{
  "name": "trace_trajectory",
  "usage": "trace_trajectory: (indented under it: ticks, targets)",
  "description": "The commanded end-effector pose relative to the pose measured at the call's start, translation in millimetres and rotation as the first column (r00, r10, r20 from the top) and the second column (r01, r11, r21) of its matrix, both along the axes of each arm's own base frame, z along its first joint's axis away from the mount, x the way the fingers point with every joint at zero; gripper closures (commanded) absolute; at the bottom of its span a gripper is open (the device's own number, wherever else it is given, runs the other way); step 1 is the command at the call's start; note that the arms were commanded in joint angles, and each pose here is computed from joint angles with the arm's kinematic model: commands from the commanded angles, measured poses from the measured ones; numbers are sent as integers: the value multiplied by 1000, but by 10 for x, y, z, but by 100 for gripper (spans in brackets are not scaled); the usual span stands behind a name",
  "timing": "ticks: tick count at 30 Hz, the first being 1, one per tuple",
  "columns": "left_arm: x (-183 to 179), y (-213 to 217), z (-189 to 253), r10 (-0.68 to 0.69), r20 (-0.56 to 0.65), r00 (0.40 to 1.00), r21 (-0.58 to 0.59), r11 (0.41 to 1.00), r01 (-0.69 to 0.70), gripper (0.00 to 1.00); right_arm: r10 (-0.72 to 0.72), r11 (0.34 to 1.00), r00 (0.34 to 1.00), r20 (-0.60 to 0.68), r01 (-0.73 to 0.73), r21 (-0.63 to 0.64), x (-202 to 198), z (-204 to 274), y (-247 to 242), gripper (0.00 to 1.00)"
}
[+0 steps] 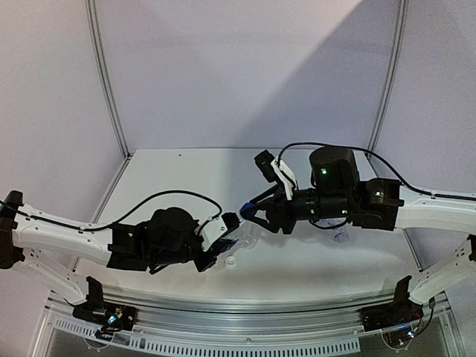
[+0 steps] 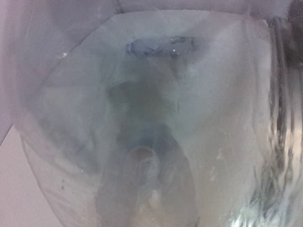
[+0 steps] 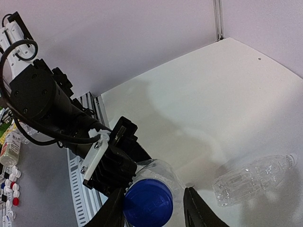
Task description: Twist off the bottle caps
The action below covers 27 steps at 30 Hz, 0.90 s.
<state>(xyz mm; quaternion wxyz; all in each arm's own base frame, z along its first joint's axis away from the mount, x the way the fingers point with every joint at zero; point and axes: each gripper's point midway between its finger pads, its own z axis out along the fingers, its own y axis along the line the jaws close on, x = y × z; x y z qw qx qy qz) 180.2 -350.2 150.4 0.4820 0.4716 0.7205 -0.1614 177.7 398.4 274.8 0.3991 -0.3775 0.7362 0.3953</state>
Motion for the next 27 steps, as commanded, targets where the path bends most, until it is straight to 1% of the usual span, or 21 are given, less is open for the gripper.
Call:
trace_trajectory:
  ticks: [1,7,10,16,18,20,22,27]
  targets:
    - [16,-3,126,-1,13,1000,-33,999,2,100,-67,997,998,14,68,-34,75,-53,-176,58]
    - [14,-8,128,-3,12,1000,-34,999,4,100,-65,998,997,31,65,-20,37,-24,-246,59]
    - [8,-15,119,-8,9,1000,-34,999,8,100,-23,1000,999,40,23,-1,-17,4,-208,62]
    - [0,-35,97,-15,3,1000,-28,999,15,100,34,999,999,28,-33,-12,-60,-23,-94,62]
    - [1,-33,95,-15,3,1000,-27,1000,15,100,59,998,998,13,-59,-21,-89,-77,-51,60]
    - [2,-32,94,-14,3,1000,-27,1000,14,100,78,997,997,9,-78,-14,-121,-78,-33,52]
    - [2,-37,98,-16,1,1000,-29,999,16,100,84,996,996,11,-85,1,-132,-46,-28,47]
    - [-1,-41,91,-17,1,1000,-26,1000,17,100,85,996,996,21,-86,30,-138,45,-30,46]
